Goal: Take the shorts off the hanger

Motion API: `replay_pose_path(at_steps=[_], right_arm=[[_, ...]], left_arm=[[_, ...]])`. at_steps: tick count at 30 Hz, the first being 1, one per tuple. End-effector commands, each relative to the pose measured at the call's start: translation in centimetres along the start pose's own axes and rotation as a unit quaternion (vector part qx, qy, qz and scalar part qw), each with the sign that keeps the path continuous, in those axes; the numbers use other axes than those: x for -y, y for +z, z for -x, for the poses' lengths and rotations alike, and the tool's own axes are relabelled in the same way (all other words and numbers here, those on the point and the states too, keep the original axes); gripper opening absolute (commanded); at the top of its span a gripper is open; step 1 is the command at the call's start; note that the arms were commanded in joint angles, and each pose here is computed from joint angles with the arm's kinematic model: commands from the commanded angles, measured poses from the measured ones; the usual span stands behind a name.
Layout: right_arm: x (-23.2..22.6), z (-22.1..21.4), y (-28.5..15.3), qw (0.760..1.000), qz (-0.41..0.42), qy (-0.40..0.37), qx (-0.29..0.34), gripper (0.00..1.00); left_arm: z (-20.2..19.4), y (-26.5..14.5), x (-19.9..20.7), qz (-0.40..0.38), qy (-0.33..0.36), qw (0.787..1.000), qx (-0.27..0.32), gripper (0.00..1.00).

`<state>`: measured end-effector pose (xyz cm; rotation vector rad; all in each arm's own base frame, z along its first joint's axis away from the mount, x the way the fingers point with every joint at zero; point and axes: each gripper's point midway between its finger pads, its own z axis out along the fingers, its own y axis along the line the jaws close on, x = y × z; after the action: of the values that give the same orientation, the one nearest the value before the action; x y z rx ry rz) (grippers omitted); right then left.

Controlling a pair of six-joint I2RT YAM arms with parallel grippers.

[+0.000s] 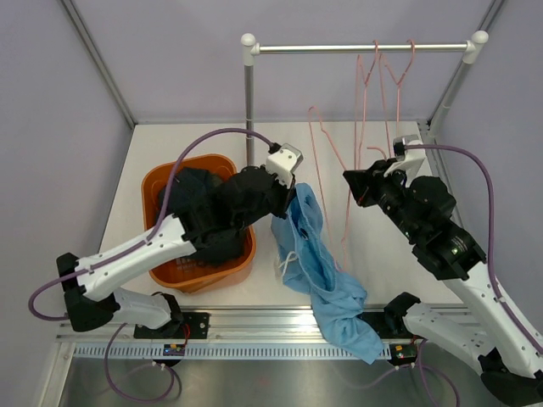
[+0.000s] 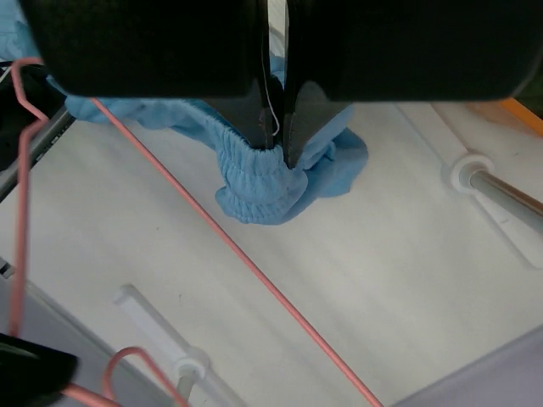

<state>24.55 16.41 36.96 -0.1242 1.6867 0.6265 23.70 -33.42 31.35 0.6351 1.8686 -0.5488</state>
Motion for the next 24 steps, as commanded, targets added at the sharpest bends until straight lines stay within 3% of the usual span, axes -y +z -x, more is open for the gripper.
replay_pose_path(at_steps=[1,4,7,10,12,17,20,24], right_arm=[[0.3,5.8,0.3,0.996,-0.047,0.023,0.073,0.00],[0.6,7.2,0.5,0.994,-0.069,0.029,0.081,0.00],[0.5,8.0,0.4,0.994,-0.075,0.029,0.081,0.00],[0.4,7.7,0.5,0.995,-0.075,0.026,0.068,0.00],[0.3,7.5,0.4,0.995,-0.071,0.027,0.064,0.00],[0.6,6.7,0.0,0.996,-0.073,0.023,0.053,0.00],[0.6,6.4,0.0,0.996,-0.072,0.022,0.046,0.00],[0.5,5.9,0.1,0.997,-0.068,0.021,0.038,0.00]], left_arm=[[5.3,-3.3,-1.5,0.032,0.012,0.996,0.080,0.00],[9.9,-7.1,-5.0,0.116,0.027,0.986,0.120,0.00],[16.9,-13.0,-8.2,0.186,0.031,0.961,0.202,0.00],[24.4,-20.7,-11.2,0.253,0.035,0.918,0.303,0.00],[29.1,-27.4,-13.5,0.301,0.025,0.876,0.376,0.00],[31.9,-35.9,-16.6,0.365,0.007,0.811,0.456,0.00],[31.4,-37.3,-17.3,0.386,0.011,0.794,0.469,0.00],[29.4,-34.3,-16.7,0.373,0.007,0.812,0.448,0.00]])
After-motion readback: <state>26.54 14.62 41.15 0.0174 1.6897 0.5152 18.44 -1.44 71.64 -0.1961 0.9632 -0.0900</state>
